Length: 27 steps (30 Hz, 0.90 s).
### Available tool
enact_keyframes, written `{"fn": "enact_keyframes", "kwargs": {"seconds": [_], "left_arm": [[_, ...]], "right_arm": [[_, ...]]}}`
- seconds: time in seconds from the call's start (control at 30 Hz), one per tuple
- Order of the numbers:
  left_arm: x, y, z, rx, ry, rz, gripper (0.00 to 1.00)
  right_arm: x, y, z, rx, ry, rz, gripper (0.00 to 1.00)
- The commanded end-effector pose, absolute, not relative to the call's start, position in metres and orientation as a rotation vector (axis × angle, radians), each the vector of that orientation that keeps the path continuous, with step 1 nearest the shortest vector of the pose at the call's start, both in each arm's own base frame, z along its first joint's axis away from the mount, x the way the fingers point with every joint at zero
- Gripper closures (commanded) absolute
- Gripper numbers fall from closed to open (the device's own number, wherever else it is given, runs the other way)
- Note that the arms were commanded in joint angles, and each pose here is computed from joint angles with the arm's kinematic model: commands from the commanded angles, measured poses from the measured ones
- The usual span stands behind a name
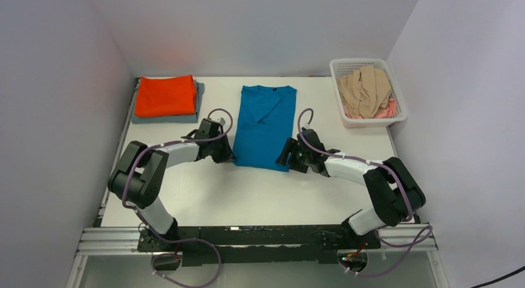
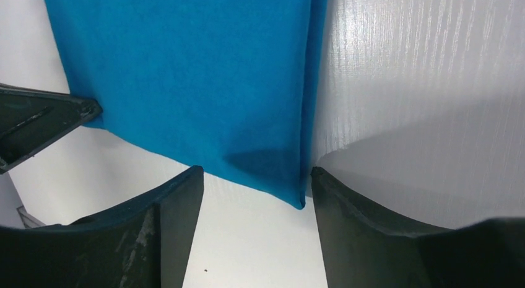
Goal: Fold and stack the t-shirts
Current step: Grab one side of the 2/3 rectangular tshirt with both arms
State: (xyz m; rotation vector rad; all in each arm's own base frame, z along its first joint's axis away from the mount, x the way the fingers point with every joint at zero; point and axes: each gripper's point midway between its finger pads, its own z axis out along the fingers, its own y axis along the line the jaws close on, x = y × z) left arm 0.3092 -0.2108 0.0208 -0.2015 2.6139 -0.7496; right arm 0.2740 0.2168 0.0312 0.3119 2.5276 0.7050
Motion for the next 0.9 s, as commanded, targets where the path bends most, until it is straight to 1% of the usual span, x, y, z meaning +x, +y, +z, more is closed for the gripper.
{"fn": "enact_keyframes", "kwargs": {"seconds": [0.0,0.07,0.2,0.33,0.37,0.5,0.6,0.87], "left_arm": [[0.297,-0.201,0.006,-0.210,2.668,-0.686,1.00],[0.297,-0.201,0.005,-0.211,2.669,-0.683,1.00],[0.297,-0.202,0.004,-0.211,2.673,-0.690,1.00],[0.296,-0.201,0.003,-0.217,2.681,-0.676,1.00],[0.295,-0.200,0.003,-0.219,2.680,-0.670,1.00],[0.289,-0.195,0.002,-0.230,2.685,-0.655,1.00],[0.281,-0.191,-0.001,-0.240,2.695,-0.648,1.00],[0.270,-0.184,-0.010,-0.264,2.711,-0.621,1.00]], "right_arm": [[0.267,0.208,0.010,0.337,2.597,0.598,0.37],[0.266,0.210,0.007,0.325,2.610,0.601,0.43],[0.261,0.214,0.004,0.299,2.635,0.599,0.44],[0.256,0.213,-0.001,0.292,2.667,0.578,0.57],[0.253,0.212,-0.001,0.284,2.676,0.576,0.58],[0.239,0.204,-0.004,0.274,2.711,0.524,0.58],[0.228,0.202,-0.006,0.256,2.733,0.519,0.55],[0.208,0.202,-0.008,0.216,2.767,0.511,0.54]]}}
